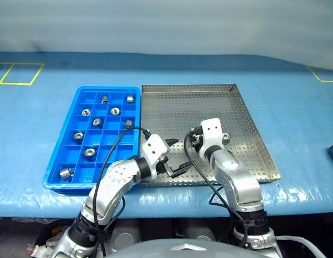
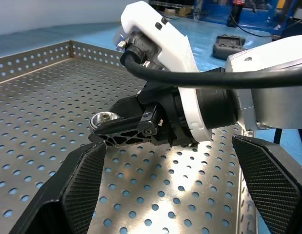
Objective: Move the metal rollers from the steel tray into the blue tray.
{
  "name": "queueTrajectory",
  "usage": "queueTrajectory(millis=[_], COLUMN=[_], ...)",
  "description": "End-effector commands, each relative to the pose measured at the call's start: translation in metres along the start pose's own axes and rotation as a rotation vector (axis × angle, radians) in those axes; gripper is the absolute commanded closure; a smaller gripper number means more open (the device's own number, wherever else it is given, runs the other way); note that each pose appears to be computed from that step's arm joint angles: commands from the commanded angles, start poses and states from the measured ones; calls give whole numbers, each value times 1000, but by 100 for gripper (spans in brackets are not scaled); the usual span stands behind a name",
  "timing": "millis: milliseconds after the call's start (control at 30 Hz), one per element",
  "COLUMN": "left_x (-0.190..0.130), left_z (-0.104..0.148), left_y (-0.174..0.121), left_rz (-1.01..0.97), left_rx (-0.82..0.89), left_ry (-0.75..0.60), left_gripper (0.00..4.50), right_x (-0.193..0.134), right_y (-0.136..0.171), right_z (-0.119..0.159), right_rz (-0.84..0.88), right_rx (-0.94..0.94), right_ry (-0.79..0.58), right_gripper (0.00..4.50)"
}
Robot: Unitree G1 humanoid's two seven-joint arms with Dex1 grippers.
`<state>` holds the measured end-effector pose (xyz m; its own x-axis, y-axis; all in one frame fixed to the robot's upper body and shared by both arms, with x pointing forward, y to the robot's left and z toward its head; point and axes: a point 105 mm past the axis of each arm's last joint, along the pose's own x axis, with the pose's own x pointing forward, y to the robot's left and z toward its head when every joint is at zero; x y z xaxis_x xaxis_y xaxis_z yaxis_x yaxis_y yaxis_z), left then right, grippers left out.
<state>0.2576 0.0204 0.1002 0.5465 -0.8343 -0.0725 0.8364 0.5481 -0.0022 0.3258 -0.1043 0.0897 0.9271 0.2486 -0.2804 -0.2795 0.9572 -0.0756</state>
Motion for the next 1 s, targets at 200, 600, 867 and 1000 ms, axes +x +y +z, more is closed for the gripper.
queueTrajectory(millis=[200, 600, 867, 1000], left_x=[-24, -66, -77, -80], left_z=[29, 22, 17, 14], left_y=[30, 45, 39, 37], left_rz=[309, 583, 626, 623], left_rx=[21, 38, 19, 6], left_ry=[-156, -137, -123, -113], left_gripper=[0, 0, 0, 0], right_x=[5, 23, 31, 37], right_y=[44, 97, 118, 118], right_z=[69, 83, 72, 62], right_rz=[218, 451, 547, 558], right_rx=[-161, -209, -204, -183], right_ry=[-198, -236, -213, -180], right_gripper=[283, 283, 283, 283])
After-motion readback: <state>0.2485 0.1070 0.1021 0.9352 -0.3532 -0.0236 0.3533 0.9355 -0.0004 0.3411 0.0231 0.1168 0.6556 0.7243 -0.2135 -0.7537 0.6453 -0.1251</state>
